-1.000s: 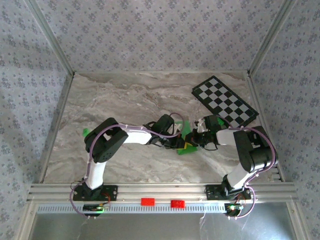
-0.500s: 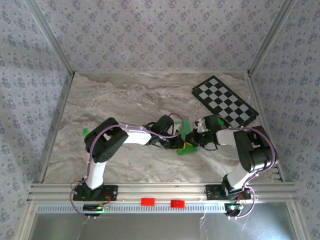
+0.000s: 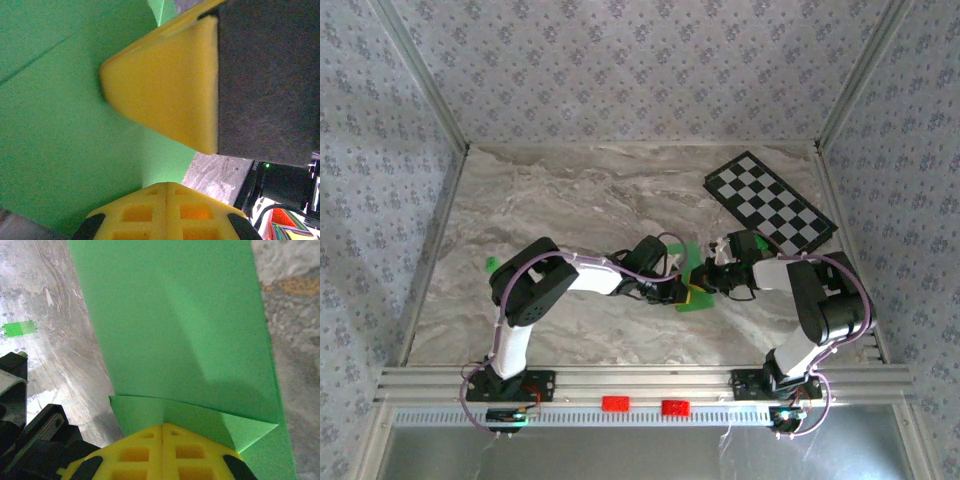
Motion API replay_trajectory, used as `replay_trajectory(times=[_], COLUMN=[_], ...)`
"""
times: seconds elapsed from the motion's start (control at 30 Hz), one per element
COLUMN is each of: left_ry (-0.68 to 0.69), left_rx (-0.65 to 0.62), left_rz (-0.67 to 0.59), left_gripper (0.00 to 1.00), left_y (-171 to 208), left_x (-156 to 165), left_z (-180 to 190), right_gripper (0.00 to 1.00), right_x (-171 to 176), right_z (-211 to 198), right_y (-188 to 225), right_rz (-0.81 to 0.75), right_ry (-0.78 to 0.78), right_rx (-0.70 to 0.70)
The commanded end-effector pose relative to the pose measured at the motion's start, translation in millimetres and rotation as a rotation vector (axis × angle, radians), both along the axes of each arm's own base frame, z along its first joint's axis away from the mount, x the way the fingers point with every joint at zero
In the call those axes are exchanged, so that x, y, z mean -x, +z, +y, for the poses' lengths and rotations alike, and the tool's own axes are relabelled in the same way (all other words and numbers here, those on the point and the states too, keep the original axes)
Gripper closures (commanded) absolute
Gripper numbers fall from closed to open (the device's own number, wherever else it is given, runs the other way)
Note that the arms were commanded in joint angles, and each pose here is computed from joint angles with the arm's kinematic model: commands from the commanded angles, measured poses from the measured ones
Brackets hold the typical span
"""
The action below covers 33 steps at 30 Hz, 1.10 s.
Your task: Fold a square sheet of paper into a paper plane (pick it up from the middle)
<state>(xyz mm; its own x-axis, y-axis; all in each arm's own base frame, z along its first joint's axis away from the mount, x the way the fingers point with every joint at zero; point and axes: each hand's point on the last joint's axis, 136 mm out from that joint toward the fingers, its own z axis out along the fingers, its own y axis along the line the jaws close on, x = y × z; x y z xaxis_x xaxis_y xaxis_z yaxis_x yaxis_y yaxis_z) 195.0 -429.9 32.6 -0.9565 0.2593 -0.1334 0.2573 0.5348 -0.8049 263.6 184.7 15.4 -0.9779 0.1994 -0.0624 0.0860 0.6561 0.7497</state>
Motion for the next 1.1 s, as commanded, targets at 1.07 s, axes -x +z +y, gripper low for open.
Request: replay_trajectory(times=[1.07], left_ry=[-0.029], left_rx=[0.06], left_rz=[-0.035], left_gripper=[0.99], left_y=[17.4], left_x=[20.7], left_z=[-5.8], right_gripper=[1.0], right_x=[28.4], right_z=[-26.6], right_y=[-41.7], right_rz=[0.143], right_ry=[-0.04], right_rx=[0.155])
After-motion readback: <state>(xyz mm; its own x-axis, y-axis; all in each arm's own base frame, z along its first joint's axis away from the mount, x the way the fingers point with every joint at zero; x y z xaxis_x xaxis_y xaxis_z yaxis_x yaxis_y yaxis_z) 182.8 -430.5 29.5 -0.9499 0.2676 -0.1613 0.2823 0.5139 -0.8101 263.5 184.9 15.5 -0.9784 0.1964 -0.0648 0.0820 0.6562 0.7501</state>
